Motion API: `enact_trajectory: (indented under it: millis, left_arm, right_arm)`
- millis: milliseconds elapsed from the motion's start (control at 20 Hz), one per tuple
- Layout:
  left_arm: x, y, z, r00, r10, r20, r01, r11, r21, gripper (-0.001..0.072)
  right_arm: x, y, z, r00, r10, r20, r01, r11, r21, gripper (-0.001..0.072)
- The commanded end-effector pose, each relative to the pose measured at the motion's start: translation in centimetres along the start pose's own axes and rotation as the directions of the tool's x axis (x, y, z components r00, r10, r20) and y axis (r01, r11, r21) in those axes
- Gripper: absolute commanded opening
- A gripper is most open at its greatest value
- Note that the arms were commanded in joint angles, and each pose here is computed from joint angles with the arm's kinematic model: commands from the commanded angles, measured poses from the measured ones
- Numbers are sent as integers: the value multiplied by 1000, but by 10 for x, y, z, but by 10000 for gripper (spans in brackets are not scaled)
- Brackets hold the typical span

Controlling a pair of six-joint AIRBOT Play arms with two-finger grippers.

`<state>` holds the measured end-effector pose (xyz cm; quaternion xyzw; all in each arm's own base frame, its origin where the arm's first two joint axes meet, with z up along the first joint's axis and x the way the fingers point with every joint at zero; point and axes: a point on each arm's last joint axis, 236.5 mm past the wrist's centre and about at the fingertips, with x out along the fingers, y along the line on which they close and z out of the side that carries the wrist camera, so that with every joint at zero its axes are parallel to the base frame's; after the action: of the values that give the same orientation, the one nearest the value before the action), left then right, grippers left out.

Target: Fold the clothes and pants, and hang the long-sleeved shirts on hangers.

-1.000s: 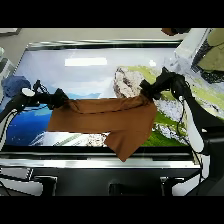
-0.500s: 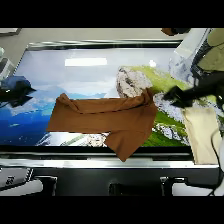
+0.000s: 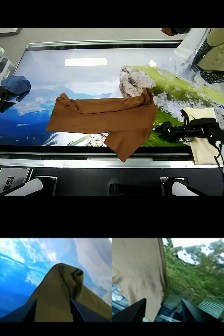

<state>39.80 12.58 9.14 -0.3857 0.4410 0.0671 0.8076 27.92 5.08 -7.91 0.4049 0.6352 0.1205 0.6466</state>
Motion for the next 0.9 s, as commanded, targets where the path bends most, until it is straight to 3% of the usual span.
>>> enact_trajectory:
  millis: [0, 300, 400, 450, 600, 650, 850]
  left_arm:
    - [-1, 0, 0, 1000, 1, 3, -1, 1000, 3, 480]
    - [1, -1, 4, 1000, 1, 21, -1, 1000, 3, 483]
    - [3, 1, 4, 1000, 5, 14, -5, 1000, -17, 566]
    - [4, 3, 4, 1000, 11, 13, -11, 1000, -24, 566]
    - [4, 28, -14, 995, 82, -53, -81, 997, 10, 565]
    - [6, 43, -28, 990, 104, -94, -103, 995, 19, 562]
    - [33, 81, -87, 978, 40, -204, -47, 999, -28, 537]
  right_arm:
    - [12, -6, -1, 998, 29, 46, -31, 999, 28, 484]
    - [28, 2, -1, 999, 28, 35, -29, 999, 21, 482]
    - [53, 5, -16, 999, 0, -38, -1, 1000, -2, 482]
    - [63, 6, -22, 998, -15, -65, 14, 1000, -15, 435]
    - [72, 5, -15, 998, -45, -34, 44, 999, -19, 81]
    - [72, 5, -12, 998, -50, -24, 49, 999, -23, 31]
    - [67, 15, -11, 999, -32, -42, 30, 998, -47, 30]
